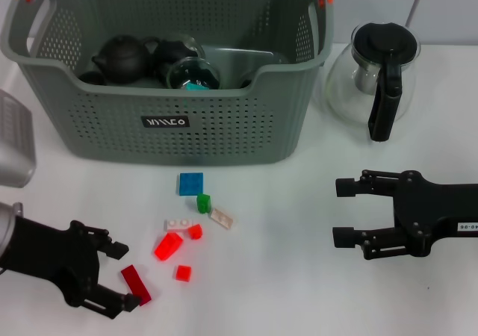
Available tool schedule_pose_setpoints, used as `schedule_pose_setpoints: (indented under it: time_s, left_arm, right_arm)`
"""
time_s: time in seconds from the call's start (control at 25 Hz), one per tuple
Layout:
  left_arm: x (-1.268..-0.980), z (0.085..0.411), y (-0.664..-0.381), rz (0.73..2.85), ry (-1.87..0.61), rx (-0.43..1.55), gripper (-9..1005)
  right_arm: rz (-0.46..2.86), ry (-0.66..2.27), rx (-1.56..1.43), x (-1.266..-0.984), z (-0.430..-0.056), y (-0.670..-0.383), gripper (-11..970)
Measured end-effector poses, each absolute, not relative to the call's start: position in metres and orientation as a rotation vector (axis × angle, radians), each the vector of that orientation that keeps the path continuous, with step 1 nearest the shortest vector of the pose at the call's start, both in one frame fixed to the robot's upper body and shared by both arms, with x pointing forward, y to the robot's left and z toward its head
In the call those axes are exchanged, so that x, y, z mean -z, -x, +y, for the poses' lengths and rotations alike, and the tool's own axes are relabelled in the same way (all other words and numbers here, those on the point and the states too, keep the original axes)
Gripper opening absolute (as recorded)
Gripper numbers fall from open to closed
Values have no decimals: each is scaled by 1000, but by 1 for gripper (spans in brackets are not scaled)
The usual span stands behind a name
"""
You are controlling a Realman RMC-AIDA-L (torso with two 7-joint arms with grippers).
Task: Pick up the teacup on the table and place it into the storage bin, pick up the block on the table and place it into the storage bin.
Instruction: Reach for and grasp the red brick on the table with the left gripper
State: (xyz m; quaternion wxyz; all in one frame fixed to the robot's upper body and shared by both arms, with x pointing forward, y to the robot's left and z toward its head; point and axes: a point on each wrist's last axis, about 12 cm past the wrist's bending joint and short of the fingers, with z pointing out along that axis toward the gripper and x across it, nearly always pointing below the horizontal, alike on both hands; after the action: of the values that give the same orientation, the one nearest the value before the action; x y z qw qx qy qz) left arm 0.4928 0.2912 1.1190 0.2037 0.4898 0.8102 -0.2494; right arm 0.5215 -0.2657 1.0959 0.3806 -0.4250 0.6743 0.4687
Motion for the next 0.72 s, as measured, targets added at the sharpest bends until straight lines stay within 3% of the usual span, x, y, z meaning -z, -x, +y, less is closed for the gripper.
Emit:
schedule_pose_setpoints:
  time_s: [0.72]
  left_arm:
    - [-1104,266,-502,2379,-1405,543,874]
  right_arm:
    - [1724,1084,-1191,-1095,-267,-521,915]
